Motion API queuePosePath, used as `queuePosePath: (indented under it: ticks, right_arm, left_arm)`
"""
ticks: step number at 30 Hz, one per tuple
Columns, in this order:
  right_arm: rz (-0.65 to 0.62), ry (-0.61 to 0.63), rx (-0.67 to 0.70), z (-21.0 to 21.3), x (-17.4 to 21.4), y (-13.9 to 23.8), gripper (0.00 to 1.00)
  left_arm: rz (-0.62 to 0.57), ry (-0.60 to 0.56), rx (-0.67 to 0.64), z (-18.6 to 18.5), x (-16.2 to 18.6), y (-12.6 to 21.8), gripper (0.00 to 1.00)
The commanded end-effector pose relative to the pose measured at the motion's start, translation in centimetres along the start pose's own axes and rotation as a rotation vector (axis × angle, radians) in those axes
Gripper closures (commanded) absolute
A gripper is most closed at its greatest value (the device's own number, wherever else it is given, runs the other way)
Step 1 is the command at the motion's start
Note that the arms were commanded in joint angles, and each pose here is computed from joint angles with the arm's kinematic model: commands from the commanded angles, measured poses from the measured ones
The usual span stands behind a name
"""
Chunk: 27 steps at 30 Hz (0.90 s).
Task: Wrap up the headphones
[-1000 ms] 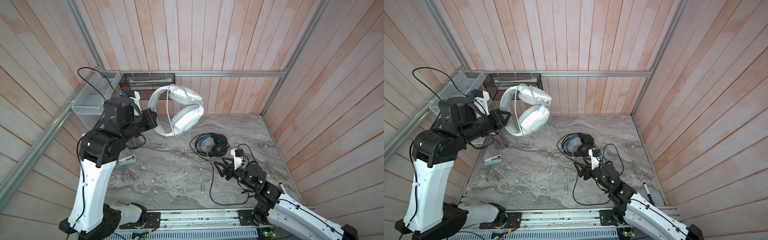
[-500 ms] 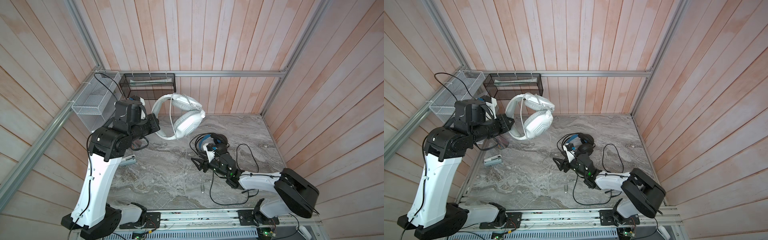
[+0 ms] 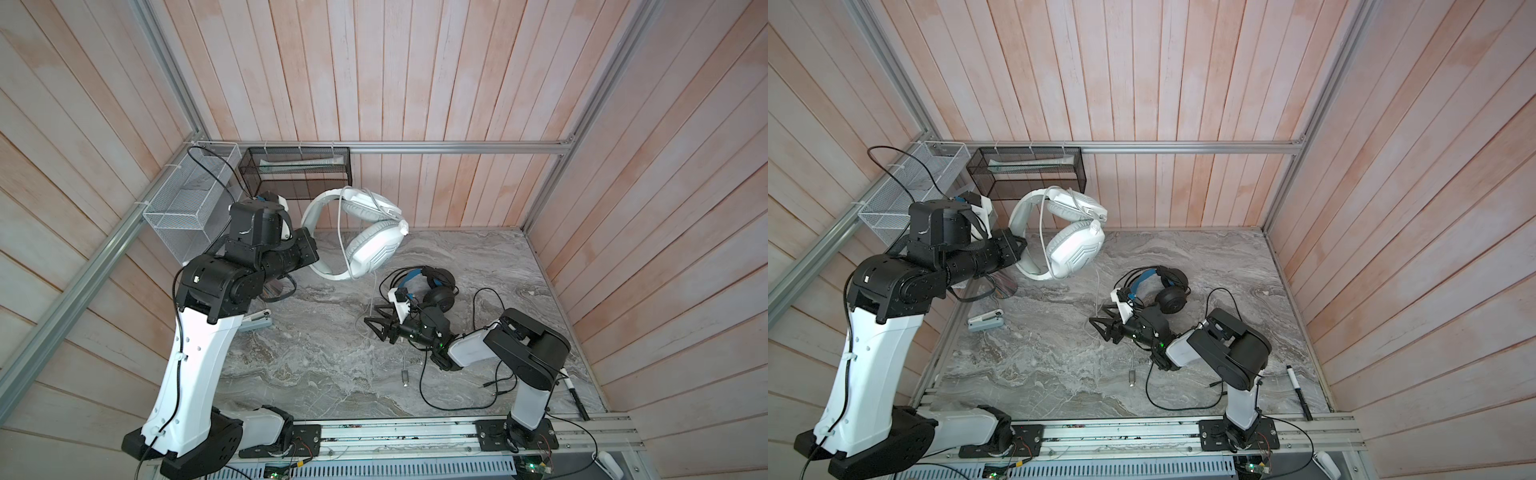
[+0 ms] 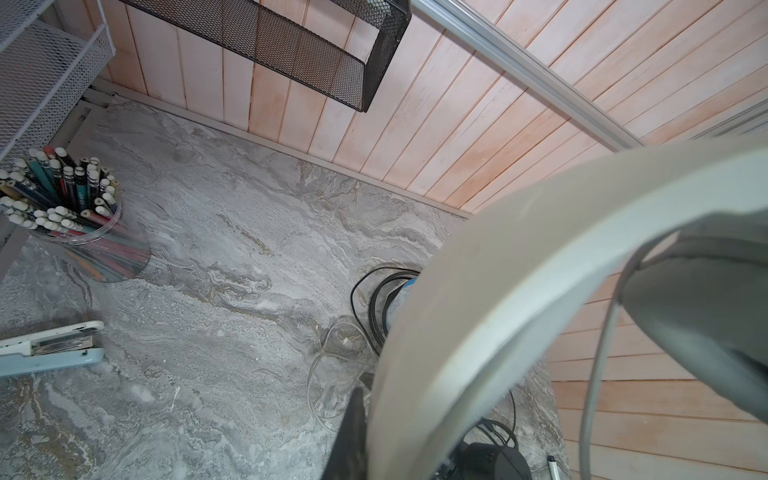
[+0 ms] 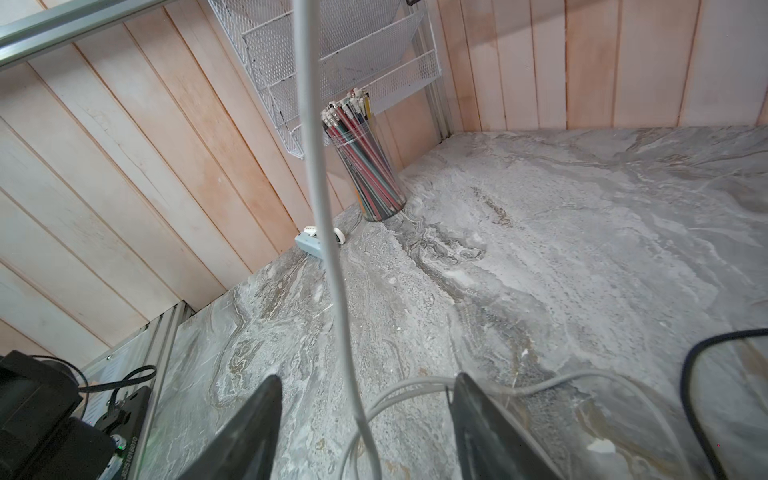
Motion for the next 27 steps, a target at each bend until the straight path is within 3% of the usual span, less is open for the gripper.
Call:
queuePosePath:
  ticks: [1, 6, 11, 18, 27]
  right_arm:
    - [-0.022, -0.007, -0.043, 0.7, 0.1, -1.2, 0.46]
    - [0.019, -0.032, -0.028, 0.6, 1.7, -1.3, 0.83]
    - [0.063, 0.004, 0.001, 2.0, 1.6, -0.2, 1.00]
    - [0.173, 0.048, -0.022, 6.1, 2.5, 3.0, 1.00]
    - [0.399, 0.279, -0.111, 14.2, 2.4, 5.2, 1.00]
  left_arm:
    - [-0.094, 0.034, 0.066, -1.1, -1.7, 1.2, 1.00]
    - [-0.105, 0.031, 0.043, -0.9, -1.7, 0.7, 1.00]
    - [-0.136, 0.029, -0.003, -0.1, -2.1, -0.1, 1.00]
    - [-0.233, 0.001, -0.132, 1.5, -3.1, -1.3, 1.00]
    - [-0.252, 0.001, -0.294, 4.7, -3.9, -6.6, 1.00]
Point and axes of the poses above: each gripper's point midway between its finger pads, its own y axis back along the fingers, its own z axis along the line the jaws close on, x = y × z, the point moved 7 cm from there along y, back along the fingers, and after that the axes turned 7 degrees about y, right-handed, at the moved point
